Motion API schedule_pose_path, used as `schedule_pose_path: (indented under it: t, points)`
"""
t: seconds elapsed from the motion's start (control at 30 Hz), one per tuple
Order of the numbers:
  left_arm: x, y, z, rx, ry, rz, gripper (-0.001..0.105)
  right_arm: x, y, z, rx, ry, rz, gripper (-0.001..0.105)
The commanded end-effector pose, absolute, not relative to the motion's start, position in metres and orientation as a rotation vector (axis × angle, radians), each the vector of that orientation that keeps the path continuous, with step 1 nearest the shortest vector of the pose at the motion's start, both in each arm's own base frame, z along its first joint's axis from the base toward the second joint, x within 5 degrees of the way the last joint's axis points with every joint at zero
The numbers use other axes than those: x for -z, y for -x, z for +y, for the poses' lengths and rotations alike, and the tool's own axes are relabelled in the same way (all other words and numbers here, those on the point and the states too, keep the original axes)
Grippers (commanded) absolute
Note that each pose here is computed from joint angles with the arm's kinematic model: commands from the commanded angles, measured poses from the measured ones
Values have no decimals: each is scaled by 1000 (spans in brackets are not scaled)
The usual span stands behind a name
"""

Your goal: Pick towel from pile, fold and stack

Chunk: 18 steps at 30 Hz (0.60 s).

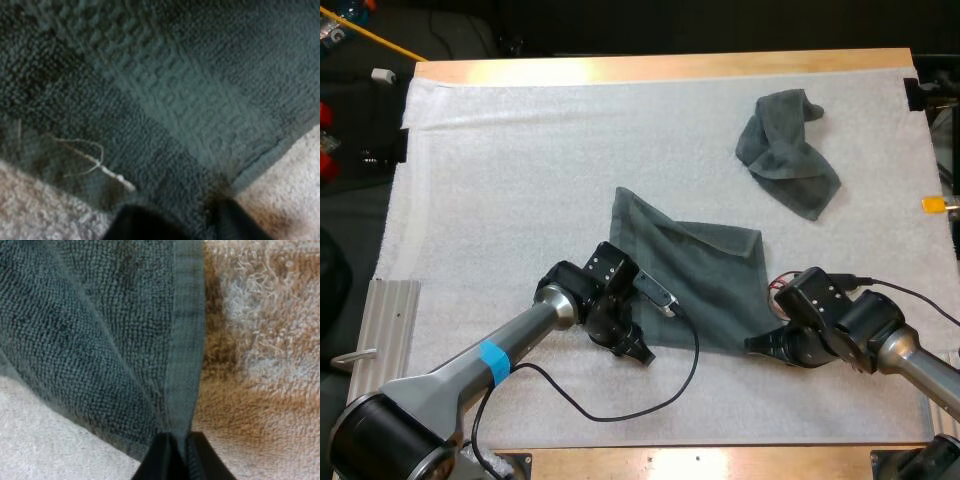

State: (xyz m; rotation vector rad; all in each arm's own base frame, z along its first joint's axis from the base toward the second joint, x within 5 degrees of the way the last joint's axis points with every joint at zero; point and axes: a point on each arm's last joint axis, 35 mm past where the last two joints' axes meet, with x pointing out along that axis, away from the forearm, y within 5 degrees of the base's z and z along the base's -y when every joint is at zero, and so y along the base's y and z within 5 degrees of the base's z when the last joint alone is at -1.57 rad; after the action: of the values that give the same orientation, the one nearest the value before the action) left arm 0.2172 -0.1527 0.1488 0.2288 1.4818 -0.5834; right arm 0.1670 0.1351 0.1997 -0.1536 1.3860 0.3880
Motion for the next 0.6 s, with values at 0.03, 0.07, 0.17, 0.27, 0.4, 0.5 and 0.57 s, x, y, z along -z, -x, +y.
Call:
schedule_pose_path:
  t: [0.03,0.07,0.17,0.27,0.4,0.5,0.57]
  points:
    - [-149,-218,-154,566,-240,1463,6,-200,-167,135,-386,161,1380,0]
    - [-148,-219,-154,560,-245,1461,1,-200,-167,135,-386,161,1380,0]
    - [-148,-219,-153,545,-259,1456,0,-200,-167,135,-386,161,1380,0]
    - [-148,-218,-152,529,-273,1465,0,-200,-167,135,-387,159,1376,0]
    - [-155,-211,-147,517,-291,1500,0,-202,-169,137,-397,148,1349,0]
    - [-173,-204,-142,519,-289,1479,0,-208,-172,139,-421,124,1284,0]
    - [-186,-199,-139,526,-281,1450,0,-213,-171,138,-432,108,1249,0]
